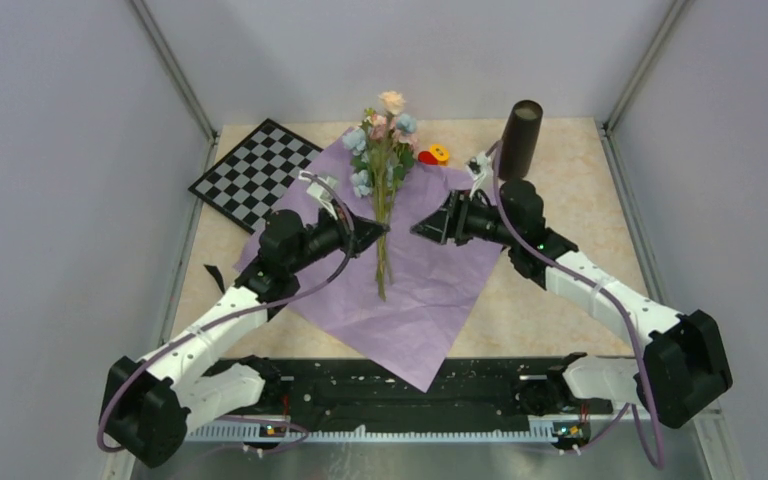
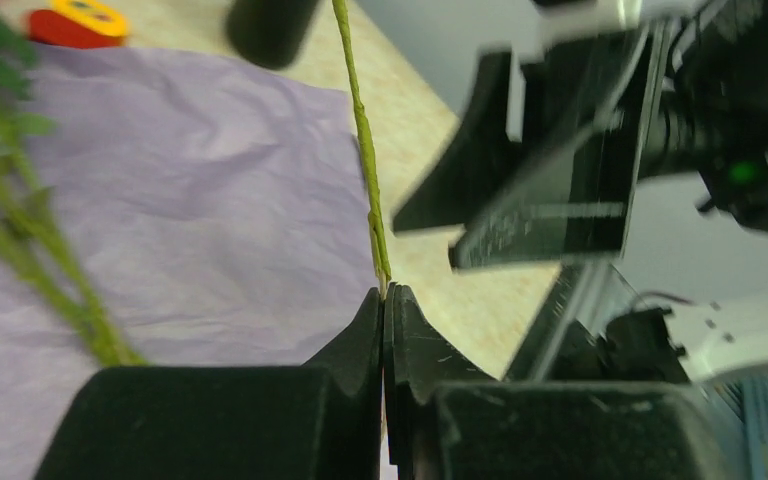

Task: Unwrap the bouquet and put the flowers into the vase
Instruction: Pick up the fake flower from the wrapping paper.

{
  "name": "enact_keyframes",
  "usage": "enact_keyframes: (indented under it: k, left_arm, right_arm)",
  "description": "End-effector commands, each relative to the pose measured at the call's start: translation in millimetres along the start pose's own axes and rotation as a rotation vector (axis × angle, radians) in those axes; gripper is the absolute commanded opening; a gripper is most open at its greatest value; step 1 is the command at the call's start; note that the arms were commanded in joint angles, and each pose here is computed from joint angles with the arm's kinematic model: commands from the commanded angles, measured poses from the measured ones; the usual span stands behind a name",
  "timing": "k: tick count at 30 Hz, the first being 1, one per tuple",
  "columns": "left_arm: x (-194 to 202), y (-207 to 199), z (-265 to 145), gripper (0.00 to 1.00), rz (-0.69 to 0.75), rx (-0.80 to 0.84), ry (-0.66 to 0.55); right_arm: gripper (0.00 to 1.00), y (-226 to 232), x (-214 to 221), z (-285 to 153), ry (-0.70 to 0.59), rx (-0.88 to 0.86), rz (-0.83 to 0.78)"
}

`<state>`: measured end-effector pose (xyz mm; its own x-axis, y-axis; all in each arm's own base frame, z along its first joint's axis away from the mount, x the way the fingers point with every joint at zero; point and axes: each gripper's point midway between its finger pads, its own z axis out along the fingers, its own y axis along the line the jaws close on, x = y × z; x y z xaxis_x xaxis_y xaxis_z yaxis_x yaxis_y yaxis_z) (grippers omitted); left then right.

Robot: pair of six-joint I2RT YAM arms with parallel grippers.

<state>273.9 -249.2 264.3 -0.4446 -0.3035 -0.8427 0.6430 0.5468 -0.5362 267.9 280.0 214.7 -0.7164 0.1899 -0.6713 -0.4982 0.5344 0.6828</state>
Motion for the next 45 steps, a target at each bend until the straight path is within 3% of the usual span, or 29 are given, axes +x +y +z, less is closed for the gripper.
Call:
enact_keyframes:
  k: [1,6,24,41,45]
  left_arm:
    - [7.1,-53.2,-5.4,0.00,0.026,0.224,0.003]
    - [12.4,-79.0,-6.8,0.00,0.002,0.319,-0.017]
    - [18.0,-86.4,-0.1,0.00,-0.043,0.369,-0.032]
    - [15.6,-92.0,-0.6,0.00,-0.046,0.368,-0.015]
    - [17.1,-90.0,-0.6,0.00,-0.053,0.354,-0.012]
  right_arm:
    - [0.60,97.8,-57.0,-16.5,-0.124,-0.353,-0.071]
    - [0.59,123.3,-71.7,-27.0,-0.156,-0.442,-0.072]
    - [0.48,128.6,-48.4,-21.7,-0.067,-0.472,-0.048]
    - [0.25,132.3,-38.1,-7.3,0.004,-0.526,-0.041]
    - [0.14,133.5,-39.2,-6.1,0.006,-0.528,-0.053]
